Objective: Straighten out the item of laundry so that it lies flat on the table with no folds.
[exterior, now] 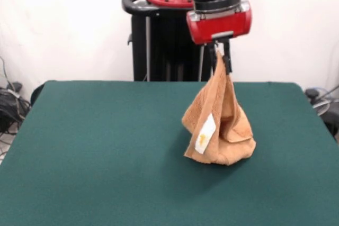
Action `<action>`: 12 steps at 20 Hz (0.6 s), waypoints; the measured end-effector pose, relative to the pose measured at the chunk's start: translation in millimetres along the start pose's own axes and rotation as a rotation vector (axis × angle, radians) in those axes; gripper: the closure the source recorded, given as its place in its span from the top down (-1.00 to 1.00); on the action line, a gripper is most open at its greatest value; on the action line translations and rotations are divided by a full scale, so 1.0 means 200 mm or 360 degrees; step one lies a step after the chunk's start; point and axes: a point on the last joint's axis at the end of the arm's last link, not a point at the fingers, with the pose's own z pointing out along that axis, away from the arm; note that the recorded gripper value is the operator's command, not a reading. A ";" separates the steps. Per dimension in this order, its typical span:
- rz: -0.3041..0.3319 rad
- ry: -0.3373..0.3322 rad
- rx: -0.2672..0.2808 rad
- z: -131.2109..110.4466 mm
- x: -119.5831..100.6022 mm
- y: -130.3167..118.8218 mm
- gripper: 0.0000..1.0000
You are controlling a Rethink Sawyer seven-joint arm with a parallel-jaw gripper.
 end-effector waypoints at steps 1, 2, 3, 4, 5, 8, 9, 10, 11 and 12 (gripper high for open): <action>-0.0012 -0.0002 0.0001 -0.01 0.00 0.02 -1.00; -0.0025 -0.0004 0.0003 -0.02 0.00 0.03 -1.00; -0.0033 -0.0006 0.0006 -0.03 0.00 0.05 -1.00; -0.0051 -0.0012 0.0012 -0.05 0.00 0.07 -1.00; -0.0073 -0.0018 0.0019 -0.07 -0.01 0.11 -1.00; -0.0181 -0.0040 0.0042 -0.17 -0.03 0.28 -1.00; -0.0220 -0.0042 0.0047 -0.20 -0.03 0.34 -1.00; -0.0259 -0.0044 0.0052 -0.23 -0.03 0.41 -1.00; -0.0279 -0.0043 0.0053 -0.24 -0.03 0.44 -1.00; -0.0298 -0.0042 0.0055 -0.26 -0.02 0.48 -1.00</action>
